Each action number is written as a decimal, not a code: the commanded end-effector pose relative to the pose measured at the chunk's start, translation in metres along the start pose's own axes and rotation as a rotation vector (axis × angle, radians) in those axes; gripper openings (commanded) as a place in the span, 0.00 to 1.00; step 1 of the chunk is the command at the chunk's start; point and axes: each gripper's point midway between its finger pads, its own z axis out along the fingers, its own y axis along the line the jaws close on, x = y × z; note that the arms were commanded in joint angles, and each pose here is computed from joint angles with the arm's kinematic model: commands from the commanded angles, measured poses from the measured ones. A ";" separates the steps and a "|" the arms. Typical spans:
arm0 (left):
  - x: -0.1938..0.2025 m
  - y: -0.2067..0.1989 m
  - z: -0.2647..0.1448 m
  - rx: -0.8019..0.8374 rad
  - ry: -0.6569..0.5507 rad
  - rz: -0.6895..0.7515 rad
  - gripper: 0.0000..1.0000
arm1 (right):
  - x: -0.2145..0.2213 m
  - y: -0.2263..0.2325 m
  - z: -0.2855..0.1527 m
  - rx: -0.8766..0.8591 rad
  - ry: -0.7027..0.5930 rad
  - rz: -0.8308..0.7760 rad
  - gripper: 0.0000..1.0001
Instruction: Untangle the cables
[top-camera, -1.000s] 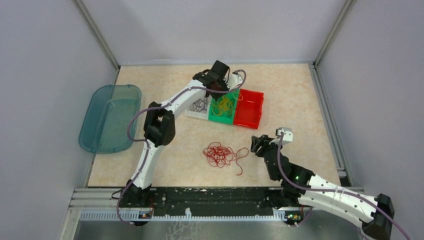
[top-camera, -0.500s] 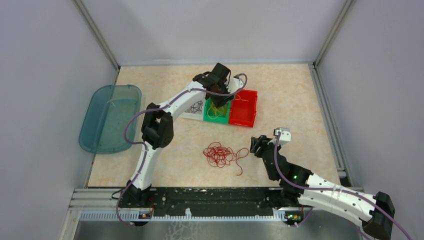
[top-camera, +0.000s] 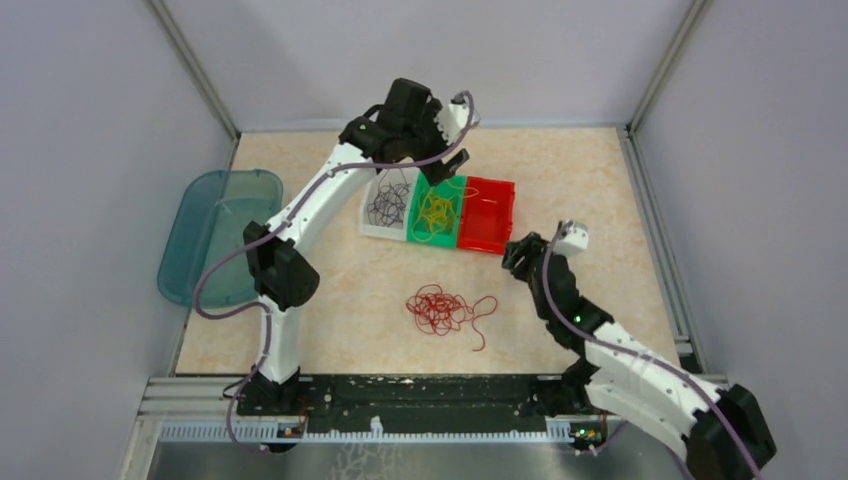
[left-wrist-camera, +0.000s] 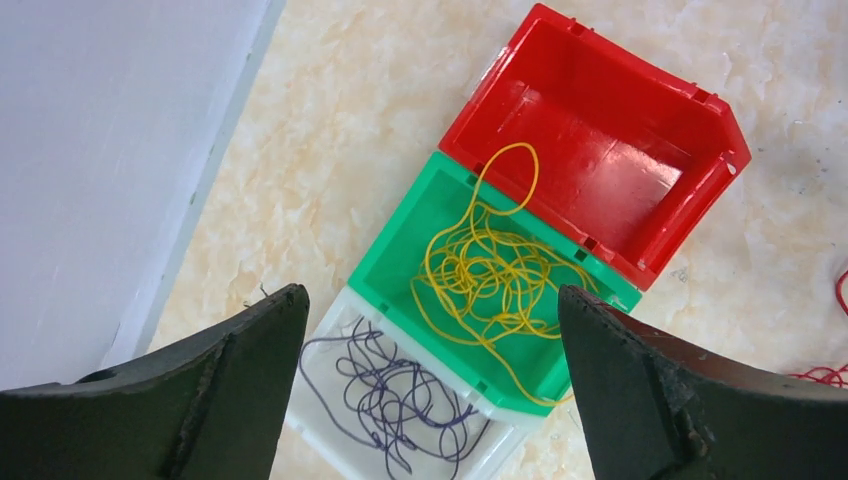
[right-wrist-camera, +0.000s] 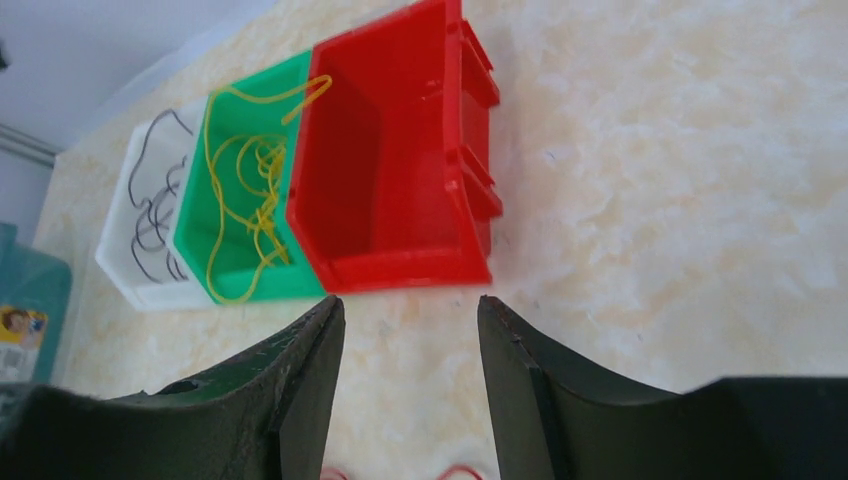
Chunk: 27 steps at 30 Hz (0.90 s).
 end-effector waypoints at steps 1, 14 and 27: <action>-0.009 0.011 -0.050 0.030 -0.050 -0.073 1.00 | -0.035 0.074 0.040 -0.246 0.094 0.179 0.53; 0.064 0.037 -0.123 0.058 0.001 -0.290 1.00 | -0.014 0.116 0.157 -0.210 0.250 0.142 0.51; 0.060 0.040 -0.147 0.060 -0.061 -0.300 1.00 | -0.006 0.097 0.215 -0.083 0.225 0.116 0.31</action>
